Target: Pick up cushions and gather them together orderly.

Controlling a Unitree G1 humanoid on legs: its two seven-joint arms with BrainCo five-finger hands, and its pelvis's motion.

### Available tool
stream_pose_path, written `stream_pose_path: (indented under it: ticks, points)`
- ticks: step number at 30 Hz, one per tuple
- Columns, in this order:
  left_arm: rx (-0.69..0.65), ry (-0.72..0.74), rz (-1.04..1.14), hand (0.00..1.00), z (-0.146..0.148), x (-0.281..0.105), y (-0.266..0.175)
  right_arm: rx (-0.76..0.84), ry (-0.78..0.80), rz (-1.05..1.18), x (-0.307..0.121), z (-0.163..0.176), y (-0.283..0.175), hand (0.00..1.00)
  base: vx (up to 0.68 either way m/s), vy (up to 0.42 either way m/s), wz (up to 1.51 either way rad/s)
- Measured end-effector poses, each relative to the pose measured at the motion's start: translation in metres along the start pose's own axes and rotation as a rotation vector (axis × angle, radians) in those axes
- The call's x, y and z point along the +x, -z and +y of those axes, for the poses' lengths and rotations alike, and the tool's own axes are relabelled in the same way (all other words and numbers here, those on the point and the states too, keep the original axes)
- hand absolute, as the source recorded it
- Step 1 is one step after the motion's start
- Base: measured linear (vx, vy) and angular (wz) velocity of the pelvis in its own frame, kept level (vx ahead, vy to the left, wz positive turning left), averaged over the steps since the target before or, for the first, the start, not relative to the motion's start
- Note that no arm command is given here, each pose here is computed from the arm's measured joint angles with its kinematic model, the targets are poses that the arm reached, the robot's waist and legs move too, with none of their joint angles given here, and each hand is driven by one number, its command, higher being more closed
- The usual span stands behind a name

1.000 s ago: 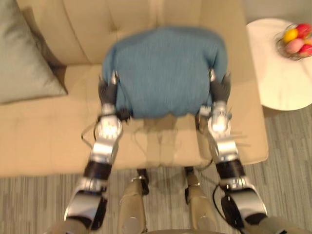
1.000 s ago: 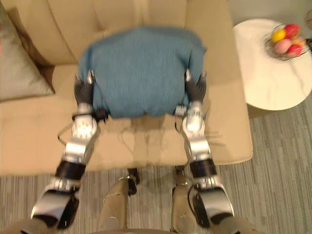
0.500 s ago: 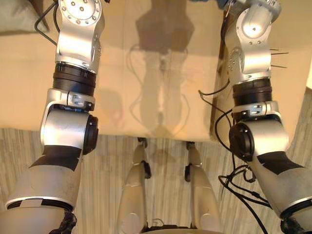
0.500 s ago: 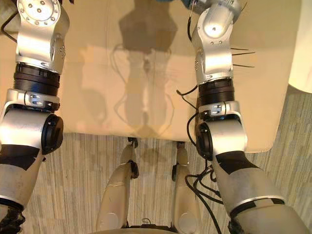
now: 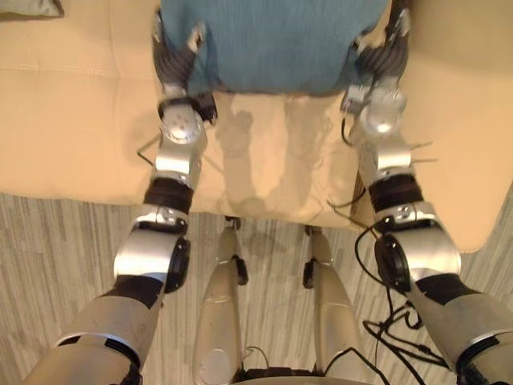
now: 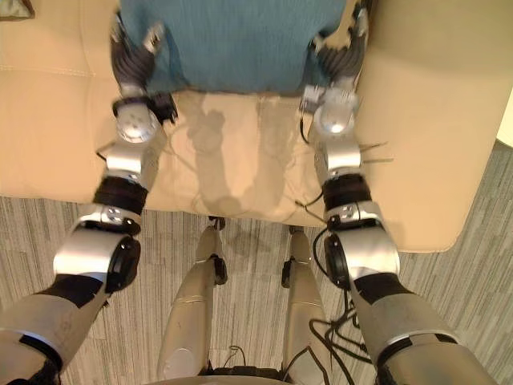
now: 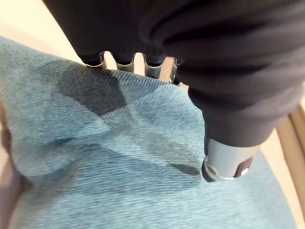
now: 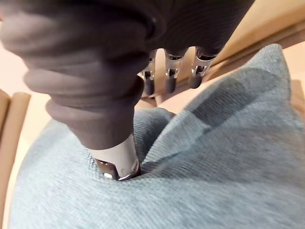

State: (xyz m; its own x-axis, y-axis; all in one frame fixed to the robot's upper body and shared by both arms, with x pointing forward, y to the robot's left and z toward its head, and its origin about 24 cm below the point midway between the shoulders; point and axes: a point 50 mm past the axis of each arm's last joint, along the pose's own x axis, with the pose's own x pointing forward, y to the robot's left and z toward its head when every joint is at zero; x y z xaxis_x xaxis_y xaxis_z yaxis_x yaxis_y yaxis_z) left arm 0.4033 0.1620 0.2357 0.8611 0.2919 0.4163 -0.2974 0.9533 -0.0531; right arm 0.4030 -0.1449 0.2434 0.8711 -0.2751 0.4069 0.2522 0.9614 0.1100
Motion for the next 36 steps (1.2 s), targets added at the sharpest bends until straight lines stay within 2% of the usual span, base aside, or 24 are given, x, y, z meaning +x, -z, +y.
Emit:
stream_pose_path:
  ticks: [10,15,20,25,30,33,36]
  points:
    - [0.055,-0.016,-0.012,0.00,0.037,-0.002,0.008,0.045,-0.112,-0.103,-0.014,-0.001,-0.013,0.00,-0.05,-0.001,-0.06]
    - [0.037,-0.033,-0.147,0.00,0.058,-0.015,-0.010,0.065,-0.089,-0.221,-0.033,-0.030,-0.023,0.00,0.00,-0.007,0.01]
    - [-0.001,-0.004,-0.157,0.00,0.076,-0.069,0.013,0.015,-0.033,-0.196,-0.081,-0.078,0.004,0.00,0.00,-0.040,0.19]
    - [-0.011,0.022,0.205,0.00,0.091,-0.167,0.098,-0.093,-0.071,0.058,-0.151,-0.102,0.068,0.00,0.03,-0.064,0.07]
    - [0.066,0.102,0.705,0.00,0.119,-0.270,0.176,-0.311,-0.116,0.566,-0.245,-0.144,0.157,0.00,0.09,-0.038,-0.16]
    - [0.132,0.146,0.984,0.00,0.135,-0.322,0.208,-0.402,-0.137,0.846,-0.294,-0.168,0.192,0.00,0.10,-0.014,-0.07]
    - [0.188,0.156,1.169,0.00,0.152,-0.363,0.218,-0.463,-0.142,1.022,-0.331,-0.188,0.206,0.00,0.07,-0.004,-0.15]
